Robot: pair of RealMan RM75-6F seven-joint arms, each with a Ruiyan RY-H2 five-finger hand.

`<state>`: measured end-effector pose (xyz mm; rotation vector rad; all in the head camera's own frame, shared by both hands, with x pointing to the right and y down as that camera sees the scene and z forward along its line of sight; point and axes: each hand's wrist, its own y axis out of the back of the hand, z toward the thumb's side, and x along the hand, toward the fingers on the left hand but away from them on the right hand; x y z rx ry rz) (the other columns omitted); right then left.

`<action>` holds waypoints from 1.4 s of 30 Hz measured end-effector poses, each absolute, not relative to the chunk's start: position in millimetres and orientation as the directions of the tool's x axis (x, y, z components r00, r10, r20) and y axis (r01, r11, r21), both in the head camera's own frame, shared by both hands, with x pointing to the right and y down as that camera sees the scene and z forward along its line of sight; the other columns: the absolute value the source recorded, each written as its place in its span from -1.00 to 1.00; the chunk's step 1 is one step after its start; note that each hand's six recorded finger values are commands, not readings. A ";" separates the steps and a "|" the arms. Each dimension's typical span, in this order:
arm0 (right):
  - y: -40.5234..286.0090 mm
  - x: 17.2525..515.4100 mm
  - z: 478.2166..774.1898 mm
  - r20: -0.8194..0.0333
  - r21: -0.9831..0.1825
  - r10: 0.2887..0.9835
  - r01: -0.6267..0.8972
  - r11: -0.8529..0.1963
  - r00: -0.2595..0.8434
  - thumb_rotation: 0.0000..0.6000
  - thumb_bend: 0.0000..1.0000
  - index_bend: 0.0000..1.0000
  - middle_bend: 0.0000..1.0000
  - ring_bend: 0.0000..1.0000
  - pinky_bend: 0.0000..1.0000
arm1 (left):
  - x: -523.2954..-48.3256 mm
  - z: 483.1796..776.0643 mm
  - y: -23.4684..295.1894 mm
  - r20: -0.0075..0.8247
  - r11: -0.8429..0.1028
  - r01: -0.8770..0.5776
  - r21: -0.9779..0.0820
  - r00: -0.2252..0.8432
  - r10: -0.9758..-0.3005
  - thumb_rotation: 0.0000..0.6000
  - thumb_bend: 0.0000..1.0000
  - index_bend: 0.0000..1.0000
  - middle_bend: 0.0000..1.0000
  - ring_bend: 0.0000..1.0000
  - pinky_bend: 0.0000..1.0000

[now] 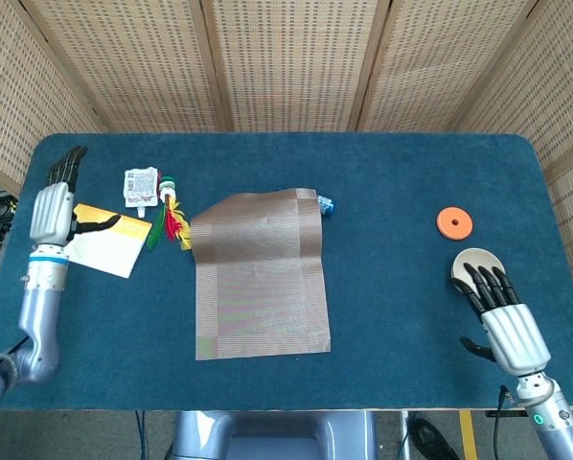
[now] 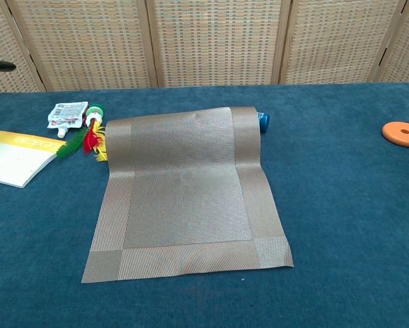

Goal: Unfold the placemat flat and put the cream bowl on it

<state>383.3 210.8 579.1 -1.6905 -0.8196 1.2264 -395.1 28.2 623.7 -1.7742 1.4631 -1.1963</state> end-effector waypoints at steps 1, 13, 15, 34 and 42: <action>209.9 377.5 581.8 -0.394 -0.907 0.860 0.011 -0.420 0.324 1.00 -1.00 -0.66 -1.00 -1.00 -1.00 | -397.5 618.6 38.4 0.303 -0.277 -0.455 -0.846 0.016 -0.953 1.00 -1.00 -1.00 -1.00 -1.00 -1.00; 204.8 294.1 615.2 -0.458 -0.847 0.670 -0.060 -0.528 0.584 1.00 -1.00 -0.51 -1.00 -1.00 -1.00 | -436.0 560.6 141.1 0.404 -0.379 -0.217 -0.900 -0.085 -0.911 1.00 -1.00 -1.00 -1.00 -1.00 -1.00; 205.5 282.2 622.6 -0.451 -0.846 0.654 -0.058 -0.529 0.607 1.00 -1.00 -0.49 -1.00 -1.00 -1.00 | -436.9 555.3 145.2 0.398 -0.377 -0.187 -0.907 -0.087 -0.913 1.00 -1.00 -1.00 -1.00 -1.00 -1.00; 210.7 202.5 684.6 -0.554 -0.770 0.512 -0.171 -0.614 0.657 1.00 -1.00 -0.44 -1.00 -1.00 -1.00 | -435.2 554.8 154.4 0.440 -0.425 -0.165 -0.890 -0.069 -0.895 1.00 -1.00 -1.00 -1.00 -1.00 -1.00; 218.1 177.4 691.8 -0.555 -0.762 0.481 -0.182 -0.622 0.679 1.00 -1.00 -0.44 -1.00 -1.00 -1.00 | -434.6 558.9 154.3 0.456 -0.441 -0.161 -0.883 -0.066 -0.888 1.00 -1.00 -1.00 -1.00 -1.00 -1.00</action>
